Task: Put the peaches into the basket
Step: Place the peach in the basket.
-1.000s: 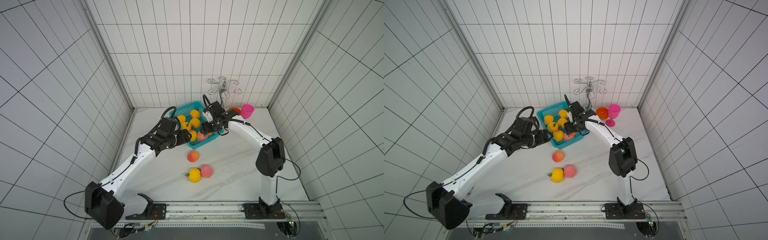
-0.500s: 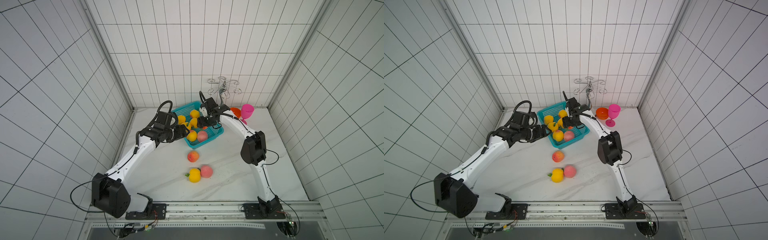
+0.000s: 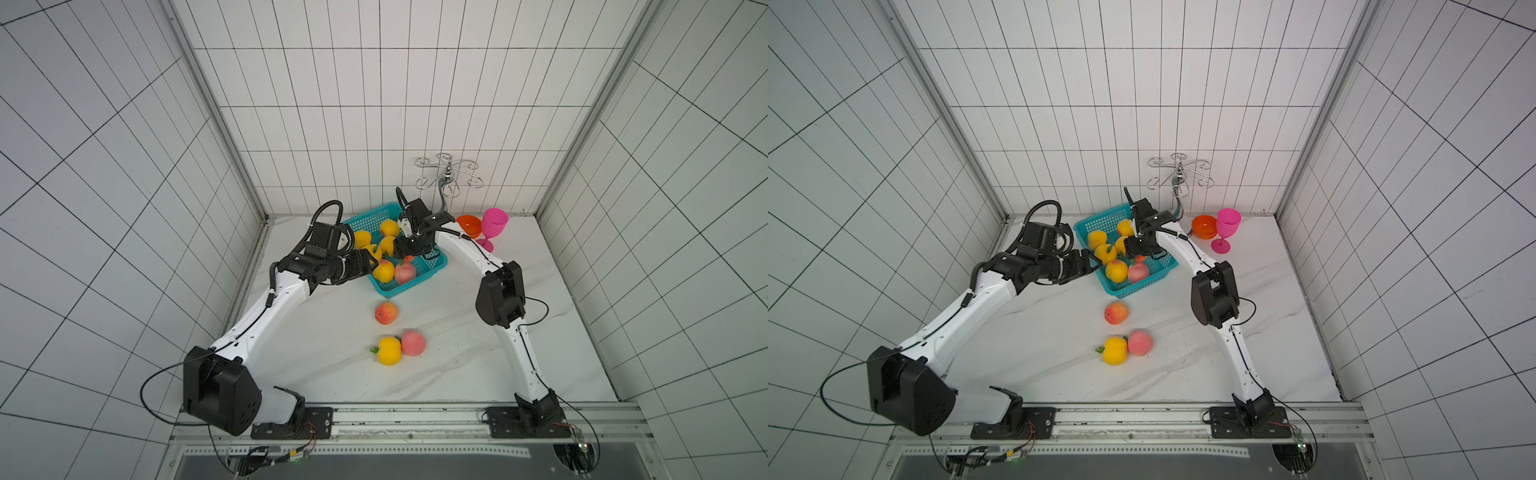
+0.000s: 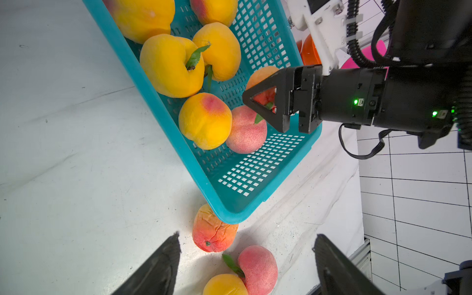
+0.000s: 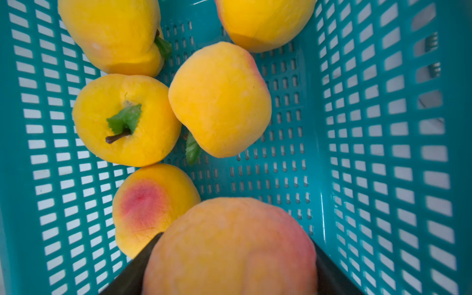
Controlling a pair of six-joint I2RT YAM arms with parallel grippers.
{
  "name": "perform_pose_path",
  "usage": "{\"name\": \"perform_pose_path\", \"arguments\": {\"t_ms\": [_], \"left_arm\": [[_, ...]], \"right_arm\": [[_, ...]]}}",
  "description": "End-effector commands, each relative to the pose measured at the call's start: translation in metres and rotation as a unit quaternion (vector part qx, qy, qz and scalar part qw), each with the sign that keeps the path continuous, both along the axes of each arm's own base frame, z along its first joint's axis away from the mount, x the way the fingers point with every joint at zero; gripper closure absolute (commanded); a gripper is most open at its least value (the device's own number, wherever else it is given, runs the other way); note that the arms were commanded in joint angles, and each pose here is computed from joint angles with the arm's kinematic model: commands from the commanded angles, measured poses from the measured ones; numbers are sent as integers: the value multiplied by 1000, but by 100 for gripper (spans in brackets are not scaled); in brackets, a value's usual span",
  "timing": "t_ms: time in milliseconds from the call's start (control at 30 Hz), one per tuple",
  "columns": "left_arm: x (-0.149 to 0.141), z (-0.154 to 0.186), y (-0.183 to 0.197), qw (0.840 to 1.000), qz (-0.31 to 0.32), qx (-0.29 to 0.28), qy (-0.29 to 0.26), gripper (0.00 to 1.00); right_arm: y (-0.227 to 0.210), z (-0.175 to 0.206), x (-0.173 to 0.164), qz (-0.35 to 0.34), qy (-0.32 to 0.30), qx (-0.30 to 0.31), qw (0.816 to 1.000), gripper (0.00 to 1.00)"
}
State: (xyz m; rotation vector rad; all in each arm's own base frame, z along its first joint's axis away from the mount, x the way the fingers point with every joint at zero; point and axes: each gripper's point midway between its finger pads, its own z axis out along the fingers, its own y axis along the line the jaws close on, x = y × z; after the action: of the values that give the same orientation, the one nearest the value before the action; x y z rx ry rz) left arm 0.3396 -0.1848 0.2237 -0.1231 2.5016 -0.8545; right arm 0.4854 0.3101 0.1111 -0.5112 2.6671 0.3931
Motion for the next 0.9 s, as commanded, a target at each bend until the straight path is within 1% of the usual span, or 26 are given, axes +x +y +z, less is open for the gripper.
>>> {"name": "perform_pose_path", "arguments": {"t_ms": [0, 67, 267, 433, 733, 867], "left_arm": [[2, 5, 1, 1000, -6, 4, -7, 20], [2, 6, 6, 1000, -1, 8, -11, 20], [4, 3, 14, 1000, 10, 7, -10, 20], [7, 1, 14, 1000, 11, 5, -4, 19], [8, -2, 12, 1000, 8, 2, -1, 16], [10, -6, 20, 999, 24, 26, -3, 12]], "right_arm": [[-4, -7, 5, -3, 3, -13, 1000, 38], [-6, -10, 6, -5, 3, -18, 1000, 36], [-5, -16, 9, -5, 5, -20, 1000, 35], [-7, -16, 8, -4, 6, -27, 1000, 26], [-12, 3, 9, 8, -16, -38, 999, 14], [-16, 19, 8, 15, -33, -45, 998, 11]]}}
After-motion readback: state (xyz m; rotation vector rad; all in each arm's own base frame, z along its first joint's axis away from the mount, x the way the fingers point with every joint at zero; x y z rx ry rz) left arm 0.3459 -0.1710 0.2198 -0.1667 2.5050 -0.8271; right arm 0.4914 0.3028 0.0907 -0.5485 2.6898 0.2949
